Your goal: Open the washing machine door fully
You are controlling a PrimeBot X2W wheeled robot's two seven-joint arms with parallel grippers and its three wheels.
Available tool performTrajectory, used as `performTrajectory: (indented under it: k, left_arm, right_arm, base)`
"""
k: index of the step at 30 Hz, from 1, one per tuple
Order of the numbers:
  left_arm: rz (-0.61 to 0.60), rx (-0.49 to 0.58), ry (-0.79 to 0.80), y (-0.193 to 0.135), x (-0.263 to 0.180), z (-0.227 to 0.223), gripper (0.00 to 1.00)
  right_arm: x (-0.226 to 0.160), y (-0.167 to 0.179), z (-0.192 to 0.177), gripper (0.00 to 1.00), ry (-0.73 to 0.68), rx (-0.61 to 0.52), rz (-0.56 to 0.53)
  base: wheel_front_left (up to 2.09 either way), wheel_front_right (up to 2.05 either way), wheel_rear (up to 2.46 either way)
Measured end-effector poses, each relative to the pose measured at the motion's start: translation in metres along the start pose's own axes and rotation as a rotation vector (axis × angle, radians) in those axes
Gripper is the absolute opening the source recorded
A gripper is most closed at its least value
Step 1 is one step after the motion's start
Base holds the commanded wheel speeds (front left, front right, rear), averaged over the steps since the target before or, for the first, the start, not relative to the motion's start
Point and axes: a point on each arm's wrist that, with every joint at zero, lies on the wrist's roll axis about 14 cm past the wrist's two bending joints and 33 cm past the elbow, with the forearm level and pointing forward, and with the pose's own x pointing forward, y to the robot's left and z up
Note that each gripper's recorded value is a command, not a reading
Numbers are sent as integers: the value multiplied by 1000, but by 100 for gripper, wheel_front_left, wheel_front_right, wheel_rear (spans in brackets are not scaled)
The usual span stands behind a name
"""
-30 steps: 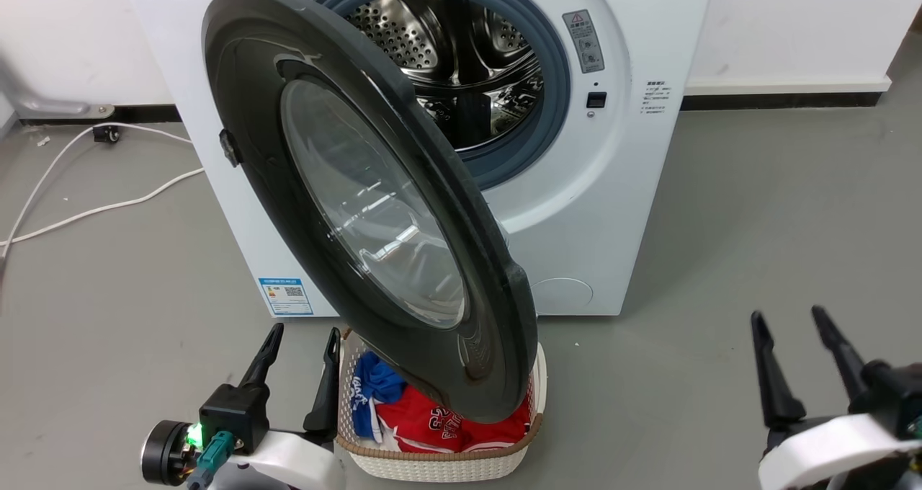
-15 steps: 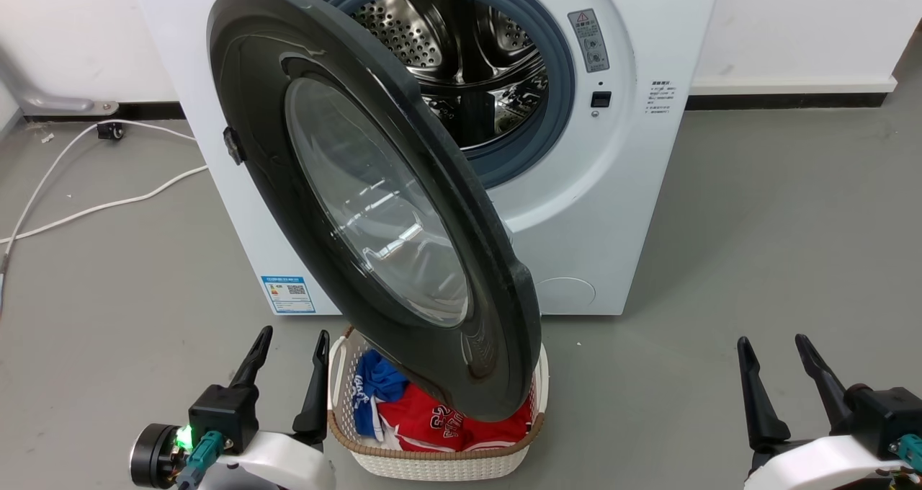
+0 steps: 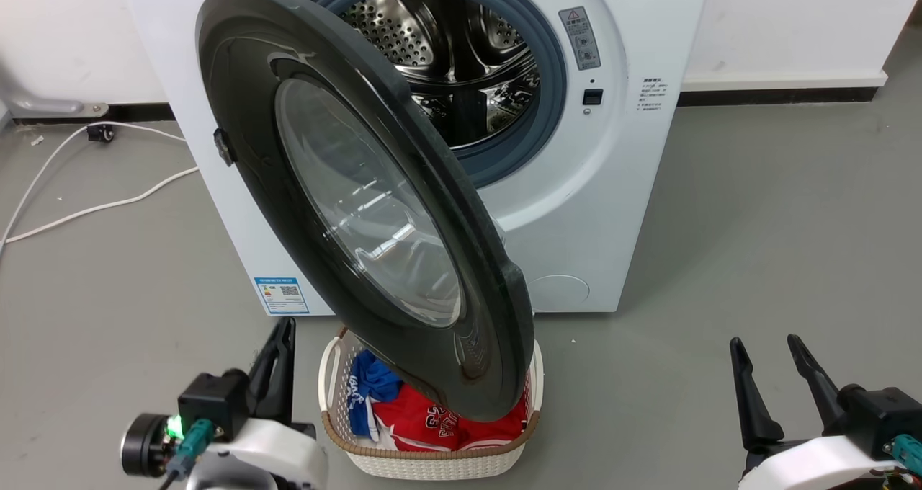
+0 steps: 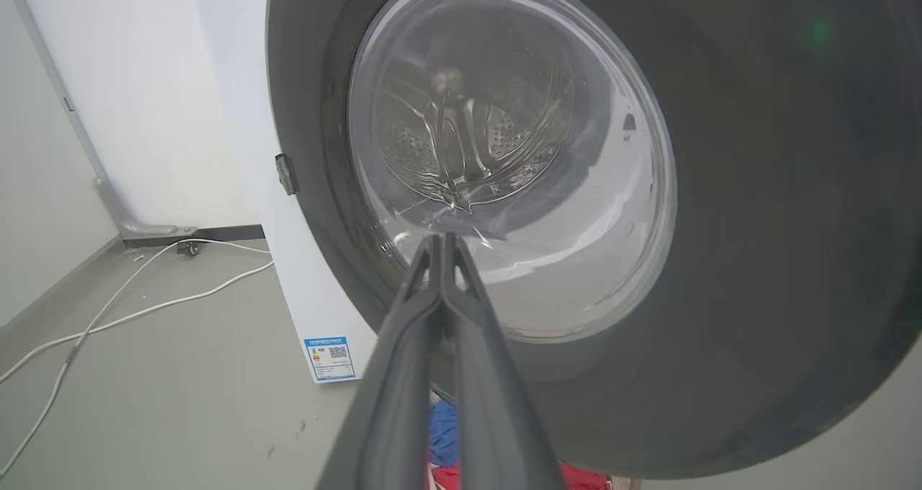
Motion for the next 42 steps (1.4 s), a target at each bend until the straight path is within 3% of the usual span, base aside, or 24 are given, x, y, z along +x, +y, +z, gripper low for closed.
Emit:
performTrajectory:
  k: [5, 12, 27, 34, 42]
  left_arm:
    - [-1, -7, -84, -3, 14, 27, 0]
    - [-20, -12, -297, -13, 37, 98, 0]
    - [-251, -86, -770, -90, 34, 265, 0]
    - [-455, -107, -722, -152, 25, 268, 0]
    - [-679, -156, -452, -221, 14, 206, 0]
  right_arm:
    - [0, -1, -3, 100, 5, 6, -4]
    - [2, 1, -4, 100, 9, 3, 1]
    - [8, 3, -3, 100, 11, -14, 8]
    - [7, 2, -3, 100, 13, -20, 7]
    - [8, -1, -5, 100, 13, -16, -1]
  base:
    - [0, 0, 0]
    - [0, 0, 0]
    - [0, 0, 0]
    - [0, 0, 0]
    - [0, 0, 0]
